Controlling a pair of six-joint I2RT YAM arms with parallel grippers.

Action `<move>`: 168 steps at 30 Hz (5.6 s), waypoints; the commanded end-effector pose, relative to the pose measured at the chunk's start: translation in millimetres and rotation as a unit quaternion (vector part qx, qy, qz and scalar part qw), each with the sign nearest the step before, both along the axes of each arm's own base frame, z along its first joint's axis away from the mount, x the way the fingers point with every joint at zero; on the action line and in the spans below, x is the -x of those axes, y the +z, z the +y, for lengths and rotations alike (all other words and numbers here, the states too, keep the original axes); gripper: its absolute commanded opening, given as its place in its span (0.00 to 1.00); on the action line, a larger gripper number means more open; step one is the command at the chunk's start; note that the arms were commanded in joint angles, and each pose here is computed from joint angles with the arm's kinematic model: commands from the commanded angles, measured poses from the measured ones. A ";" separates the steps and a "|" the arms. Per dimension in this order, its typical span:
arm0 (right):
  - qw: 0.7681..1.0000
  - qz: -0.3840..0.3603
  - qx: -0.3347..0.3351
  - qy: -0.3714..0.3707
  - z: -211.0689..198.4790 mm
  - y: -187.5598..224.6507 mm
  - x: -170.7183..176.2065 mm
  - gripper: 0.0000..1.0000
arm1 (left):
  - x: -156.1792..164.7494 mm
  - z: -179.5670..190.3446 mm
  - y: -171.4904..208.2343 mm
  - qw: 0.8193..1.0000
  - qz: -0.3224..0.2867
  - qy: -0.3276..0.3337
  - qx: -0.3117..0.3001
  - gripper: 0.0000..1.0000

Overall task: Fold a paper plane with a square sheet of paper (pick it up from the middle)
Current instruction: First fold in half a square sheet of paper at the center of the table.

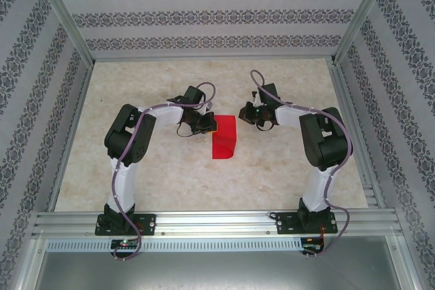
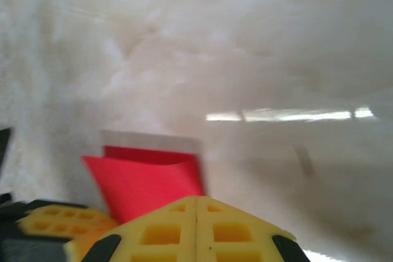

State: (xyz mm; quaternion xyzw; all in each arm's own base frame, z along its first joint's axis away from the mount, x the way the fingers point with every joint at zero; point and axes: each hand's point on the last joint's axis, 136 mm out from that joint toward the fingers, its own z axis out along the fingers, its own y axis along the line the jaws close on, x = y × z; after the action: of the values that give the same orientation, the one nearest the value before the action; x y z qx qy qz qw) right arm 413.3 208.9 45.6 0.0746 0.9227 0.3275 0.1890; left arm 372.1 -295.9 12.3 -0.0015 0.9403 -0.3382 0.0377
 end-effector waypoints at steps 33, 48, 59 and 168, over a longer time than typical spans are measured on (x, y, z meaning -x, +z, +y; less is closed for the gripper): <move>0.999 -0.035 0.000 -0.026 -1.4 33.6 -24.7 0.02 | 61.7 66.1 -85.5 0.978 0.116 0.012 -0.174 0.00; 0.996 0.055 -0.047 0.050 46.4 -5.8 78.1 0.02 | 59.0 64.5 -85.4 0.979 0.112 0.012 -0.170 0.00; 0.993 0.083 -0.044 0.068 47.3 -23.7 97.0 0.02 | 61.8 64.0 -87.1 0.979 0.115 0.012 -0.170 0.00; 0.990 0.074 -0.012 0.119 48.6 -44.2 141.5 0.06 | 62.2 59.8 -84.7 0.980 0.106 0.011 -0.166 0.00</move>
State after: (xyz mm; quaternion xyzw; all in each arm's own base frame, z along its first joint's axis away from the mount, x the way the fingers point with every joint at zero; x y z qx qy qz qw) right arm 287.1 263.1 13.9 -0.0021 0.9285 0.3575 0.1002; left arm 372.6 -297.1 13.8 0.0026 0.9378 -0.3437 0.0484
